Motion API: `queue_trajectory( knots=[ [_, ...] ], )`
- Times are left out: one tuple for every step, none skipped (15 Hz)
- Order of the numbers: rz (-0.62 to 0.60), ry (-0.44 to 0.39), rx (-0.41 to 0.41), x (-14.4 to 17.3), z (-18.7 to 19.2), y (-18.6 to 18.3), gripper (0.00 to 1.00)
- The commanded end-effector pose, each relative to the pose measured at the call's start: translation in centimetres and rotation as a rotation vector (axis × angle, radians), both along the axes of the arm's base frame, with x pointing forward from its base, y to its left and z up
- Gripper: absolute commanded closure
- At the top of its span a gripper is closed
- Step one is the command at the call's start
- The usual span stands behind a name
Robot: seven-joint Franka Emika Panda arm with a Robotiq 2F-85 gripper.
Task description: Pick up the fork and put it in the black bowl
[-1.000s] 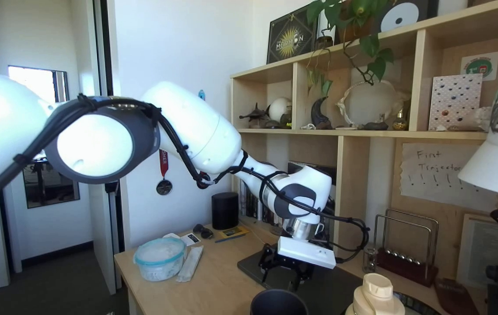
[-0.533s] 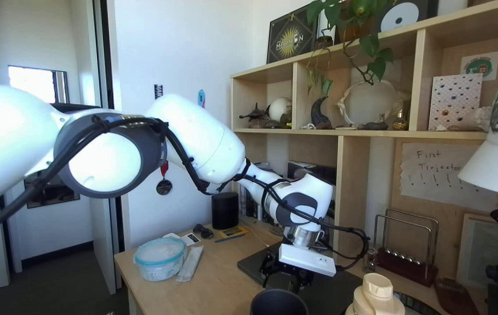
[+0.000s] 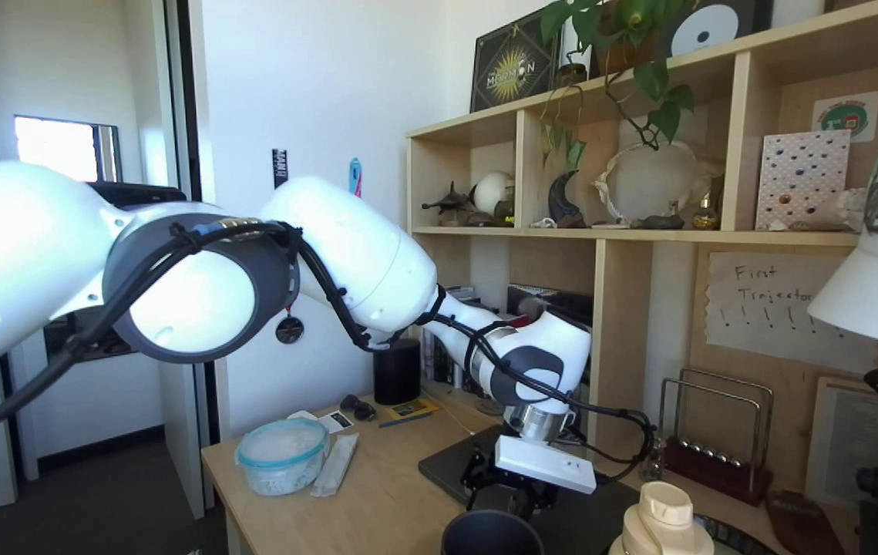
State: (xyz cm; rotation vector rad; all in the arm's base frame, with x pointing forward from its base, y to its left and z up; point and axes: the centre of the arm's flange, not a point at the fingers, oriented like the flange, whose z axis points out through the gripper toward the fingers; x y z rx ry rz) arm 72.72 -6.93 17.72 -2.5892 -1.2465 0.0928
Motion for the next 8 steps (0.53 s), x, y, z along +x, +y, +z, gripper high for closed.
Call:
queue_trajectory(
  knots=[
    [0.006, 0.005, 0.042, 0.8, -0.7, -0.1, 0.0],
    [0.004, 0.013, 0.047, 0.8, -1.0, -0.1, 0.0],
    [0.0, 0.026, 0.051, 0.8, -1.2, -0.2, 0.0],
    [-0.005, 0.039, 0.059, 0.7, -1.5, -0.2, 0.0],
    [-0.009, 0.049, 0.068, 0.6, -1.7, -0.3, 0.0],
    [-0.016, 0.062, 0.08, 0.5, -2.0, -0.3, 0.0],
    [-0.021, 0.074, 0.089, 0.4, -2.1, -0.3, 0.0],
    [-0.026, 0.083, 0.098, 0.2, -2.3, -0.3, 0.0]
  ],
)
